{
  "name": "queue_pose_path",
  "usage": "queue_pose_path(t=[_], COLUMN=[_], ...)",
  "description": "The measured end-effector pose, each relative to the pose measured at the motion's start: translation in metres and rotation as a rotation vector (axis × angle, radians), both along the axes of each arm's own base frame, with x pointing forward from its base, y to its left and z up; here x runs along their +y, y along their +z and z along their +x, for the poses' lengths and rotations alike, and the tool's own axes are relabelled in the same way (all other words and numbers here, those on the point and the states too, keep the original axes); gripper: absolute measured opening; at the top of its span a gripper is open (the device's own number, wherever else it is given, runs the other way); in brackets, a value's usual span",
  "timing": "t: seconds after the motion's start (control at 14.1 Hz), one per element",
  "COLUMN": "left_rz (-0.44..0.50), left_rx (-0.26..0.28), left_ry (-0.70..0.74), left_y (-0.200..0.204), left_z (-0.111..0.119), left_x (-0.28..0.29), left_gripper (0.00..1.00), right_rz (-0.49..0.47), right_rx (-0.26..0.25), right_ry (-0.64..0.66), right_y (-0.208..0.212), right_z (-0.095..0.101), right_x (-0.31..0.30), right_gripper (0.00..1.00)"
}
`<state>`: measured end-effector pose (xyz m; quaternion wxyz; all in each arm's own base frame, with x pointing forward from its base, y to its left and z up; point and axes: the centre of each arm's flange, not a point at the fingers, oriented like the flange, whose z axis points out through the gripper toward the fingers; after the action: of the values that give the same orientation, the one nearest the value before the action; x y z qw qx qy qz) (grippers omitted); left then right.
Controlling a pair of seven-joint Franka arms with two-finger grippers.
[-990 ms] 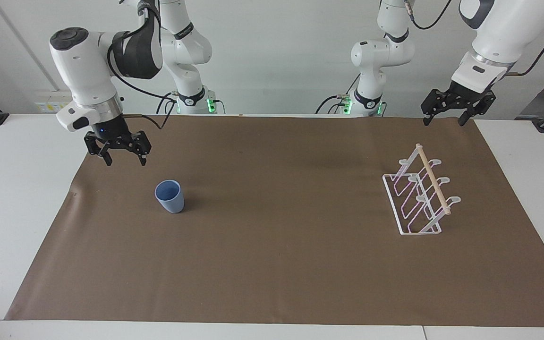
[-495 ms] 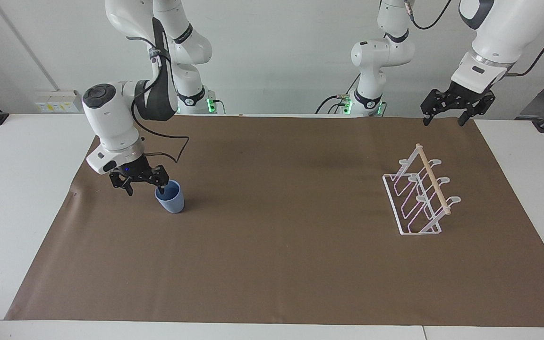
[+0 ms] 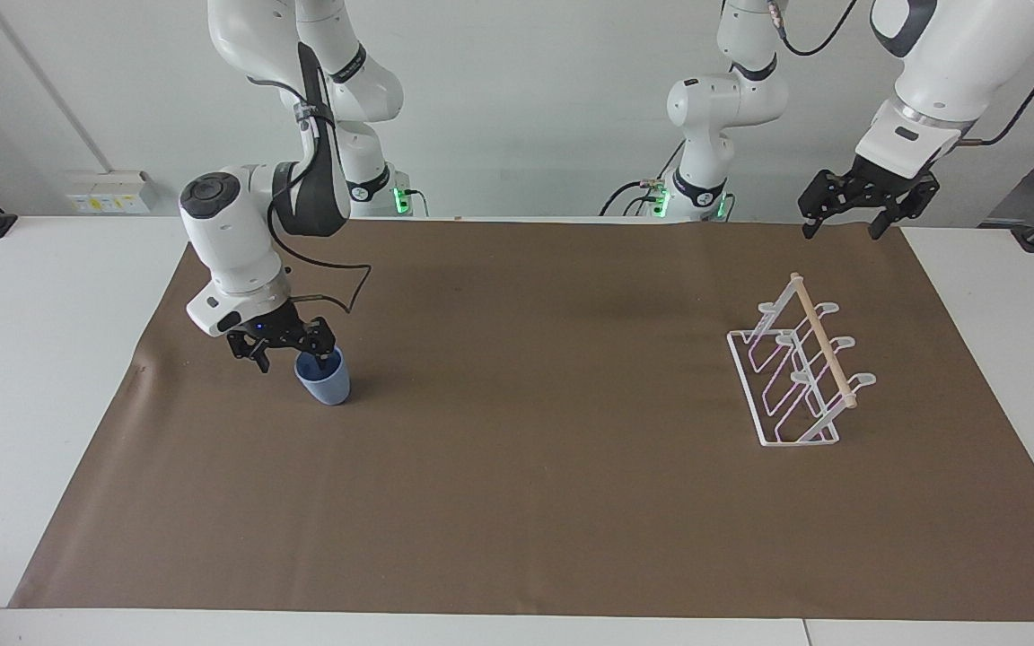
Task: Hang cup on cup holder
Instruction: 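Reach the right gripper to the blue cup rim and grasp it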
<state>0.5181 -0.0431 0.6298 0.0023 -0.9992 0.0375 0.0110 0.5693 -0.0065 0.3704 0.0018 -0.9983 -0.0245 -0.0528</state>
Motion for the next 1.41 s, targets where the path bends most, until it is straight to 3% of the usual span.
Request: queue_pose_path(t=[0.92, 1.06, 1.2, 1.34, 1.41], left_rz=[0.001, 0.001, 0.002, 0.003, 0.003], left_rx=[0.004, 0.005, 0.006, 0.003, 0.001], left_ry=[-0.002, -0.002, -0.003, -0.004, -0.003], left_y=[-0.004, -0.004, -0.006, -0.007, -0.007], left_z=[-0.001, -0.002, -0.003, -0.005, -0.005], left_x=[-0.001, -0.001, -0.002, -0.003, -0.003], left_gripper=[1.00, 1.00, 1.00, 1.00, 1.00], right_rz=[0.005, 0.005, 0.005, 0.005, 0.005], right_rx=[0.027, 0.027, 0.027, 0.027, 0.027], right_ry=[-0.045, -0.046, -0.047, -0.047, -0.047], right_y=[-0.012, -0.012, -0.012, -0.012, -0.012], right_z=[-0.007, -0.008, -0.008, -0.008, -0.008], right_x=[-0.001, -0.001, -0.001, -0.001, -0.001], right_gripper=[1.00, 0.96, 0.79, 0.73, 0.62])
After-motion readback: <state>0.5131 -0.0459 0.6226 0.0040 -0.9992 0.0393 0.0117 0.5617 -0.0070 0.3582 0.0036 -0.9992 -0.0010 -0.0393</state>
